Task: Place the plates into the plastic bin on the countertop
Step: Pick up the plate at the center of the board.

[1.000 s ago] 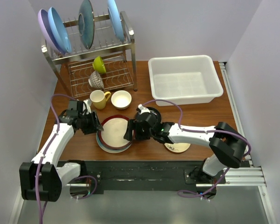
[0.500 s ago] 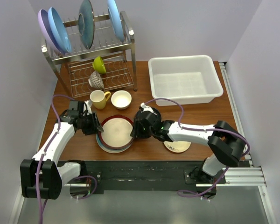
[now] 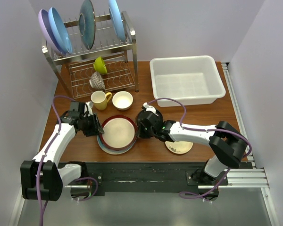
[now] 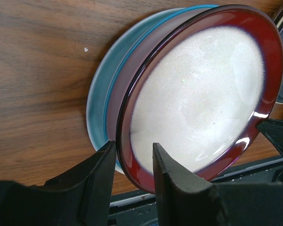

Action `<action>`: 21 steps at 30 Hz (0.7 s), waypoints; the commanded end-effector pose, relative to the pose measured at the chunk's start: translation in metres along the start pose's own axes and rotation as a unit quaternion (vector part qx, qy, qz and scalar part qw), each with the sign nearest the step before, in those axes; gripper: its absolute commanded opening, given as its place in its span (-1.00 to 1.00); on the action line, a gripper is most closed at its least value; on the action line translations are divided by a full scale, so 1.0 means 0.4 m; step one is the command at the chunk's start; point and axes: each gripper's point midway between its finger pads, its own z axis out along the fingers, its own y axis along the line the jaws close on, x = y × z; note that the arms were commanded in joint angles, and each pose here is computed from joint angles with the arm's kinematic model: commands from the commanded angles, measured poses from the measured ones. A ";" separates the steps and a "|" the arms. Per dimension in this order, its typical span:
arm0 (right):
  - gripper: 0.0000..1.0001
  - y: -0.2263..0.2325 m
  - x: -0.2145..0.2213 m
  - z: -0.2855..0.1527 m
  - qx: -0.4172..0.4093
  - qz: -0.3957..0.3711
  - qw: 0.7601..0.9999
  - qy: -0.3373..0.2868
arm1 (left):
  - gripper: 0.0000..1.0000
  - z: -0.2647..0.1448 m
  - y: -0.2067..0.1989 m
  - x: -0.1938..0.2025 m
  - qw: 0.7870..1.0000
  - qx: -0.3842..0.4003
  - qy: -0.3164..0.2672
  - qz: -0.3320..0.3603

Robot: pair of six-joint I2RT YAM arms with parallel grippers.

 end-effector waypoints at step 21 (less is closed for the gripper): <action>-1.00 -0.029 -0.010 -0.018 0.018 0.001 1.000 -0.011 | -0.20 -0.047 -0.076 -0.060 0.995 0.061 -0.065 0.045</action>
